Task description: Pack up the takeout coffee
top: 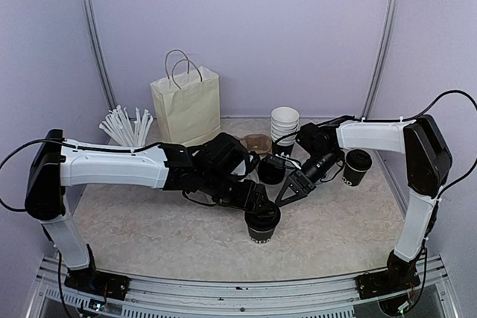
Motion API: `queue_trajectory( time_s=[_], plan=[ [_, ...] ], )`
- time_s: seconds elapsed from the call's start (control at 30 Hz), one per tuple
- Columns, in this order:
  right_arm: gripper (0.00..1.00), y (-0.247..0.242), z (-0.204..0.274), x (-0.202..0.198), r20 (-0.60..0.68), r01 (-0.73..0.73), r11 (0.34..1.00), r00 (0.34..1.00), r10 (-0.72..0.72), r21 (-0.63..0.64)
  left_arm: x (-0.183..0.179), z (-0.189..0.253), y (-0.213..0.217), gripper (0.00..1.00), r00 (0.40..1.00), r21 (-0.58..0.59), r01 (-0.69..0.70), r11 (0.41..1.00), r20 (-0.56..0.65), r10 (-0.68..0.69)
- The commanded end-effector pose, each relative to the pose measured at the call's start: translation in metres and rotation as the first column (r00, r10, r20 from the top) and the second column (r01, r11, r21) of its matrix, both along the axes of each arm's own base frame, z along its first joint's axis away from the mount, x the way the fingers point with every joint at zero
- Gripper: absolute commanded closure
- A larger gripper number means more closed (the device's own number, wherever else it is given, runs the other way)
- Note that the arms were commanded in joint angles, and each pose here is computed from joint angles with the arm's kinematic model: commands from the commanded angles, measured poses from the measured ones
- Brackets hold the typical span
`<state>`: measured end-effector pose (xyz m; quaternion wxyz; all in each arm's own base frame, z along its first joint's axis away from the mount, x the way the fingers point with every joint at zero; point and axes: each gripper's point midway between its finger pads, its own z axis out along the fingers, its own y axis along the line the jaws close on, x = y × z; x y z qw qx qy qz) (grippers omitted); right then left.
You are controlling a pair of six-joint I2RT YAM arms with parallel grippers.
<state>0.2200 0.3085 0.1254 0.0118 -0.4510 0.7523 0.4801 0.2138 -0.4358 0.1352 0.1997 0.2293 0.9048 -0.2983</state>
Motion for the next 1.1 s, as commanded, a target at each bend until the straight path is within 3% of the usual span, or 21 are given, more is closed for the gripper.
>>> queue_trajectory(
  time_s=[0.0,0.2,0.47,0.9,1.07],
  plan=[
    [0.61,0.001,-0.007,0.003,-0.029,0.008,1.0,1.0,-0.008,0.001,-0.014,0.002,0.009,0.27,0.996,-0.037,-0.024,0.999,-0.085,0.021],
    [0.63,0.0,-0.009,-0.002,-0.061,0.006,1.0,0.998,-0.005,0.01,-0.029,-0.008,0.013,0.35,0.984,-0.07,-0.033,0.997,-0.18,0.02],
    [0.68,0.001,-0.017,-0.007,-0.122,0.002,1.0,0.993,0.0,0.013,-0.028,-0.038,0.021,0.43,0.977,-0.014,-0.015,1.0,-0.213,0.012],
    [0.59,0.01,-0.014,-0.017,-0.21,-0.021,0.998,0.977,0.035,0.066,-0.022,-0.065,0.028,0.46,0.977,0.034,0.008,0.999,-0.212,-0.001],
    [0.61,0.014,-0.011,-0.022,-0.249,-0.031,0.994,0.967,0.055,0.102,-0.024,-0.073,0.03,0.46,0.976,0.047,0.017,0.999,-0.217,-0.006]
  ],
)
